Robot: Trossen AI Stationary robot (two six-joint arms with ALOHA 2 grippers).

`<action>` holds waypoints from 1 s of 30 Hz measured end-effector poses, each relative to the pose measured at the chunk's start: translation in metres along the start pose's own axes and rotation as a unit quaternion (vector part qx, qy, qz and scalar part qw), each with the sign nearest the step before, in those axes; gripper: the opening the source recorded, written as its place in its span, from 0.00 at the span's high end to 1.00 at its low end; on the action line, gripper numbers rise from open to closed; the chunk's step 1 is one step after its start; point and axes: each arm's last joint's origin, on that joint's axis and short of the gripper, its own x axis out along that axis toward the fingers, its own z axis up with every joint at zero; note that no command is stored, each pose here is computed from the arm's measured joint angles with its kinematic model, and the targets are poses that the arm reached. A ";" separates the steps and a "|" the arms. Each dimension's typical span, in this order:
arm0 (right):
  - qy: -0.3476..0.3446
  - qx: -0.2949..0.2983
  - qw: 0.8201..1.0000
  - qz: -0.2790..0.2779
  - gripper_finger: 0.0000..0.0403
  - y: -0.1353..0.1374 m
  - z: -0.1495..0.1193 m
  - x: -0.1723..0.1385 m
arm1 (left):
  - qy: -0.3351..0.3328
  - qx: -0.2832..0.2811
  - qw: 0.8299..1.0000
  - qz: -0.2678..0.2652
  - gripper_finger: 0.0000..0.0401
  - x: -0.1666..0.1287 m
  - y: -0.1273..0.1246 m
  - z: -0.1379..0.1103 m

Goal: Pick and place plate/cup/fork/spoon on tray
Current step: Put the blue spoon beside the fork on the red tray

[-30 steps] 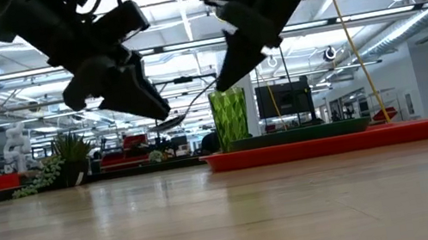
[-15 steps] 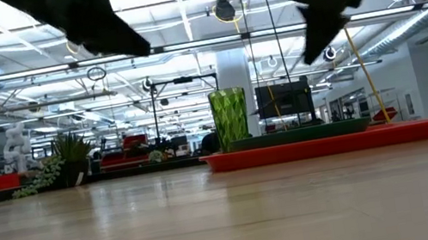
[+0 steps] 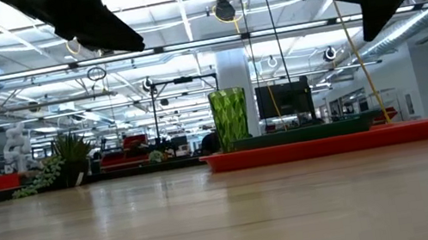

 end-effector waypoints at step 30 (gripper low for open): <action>0.001 0.178 0.974 0.143 0.55 -0.001 0.105 0.084 | -0.040 -0.007 0.999 0.002 0.63 0.001 0.002 0.008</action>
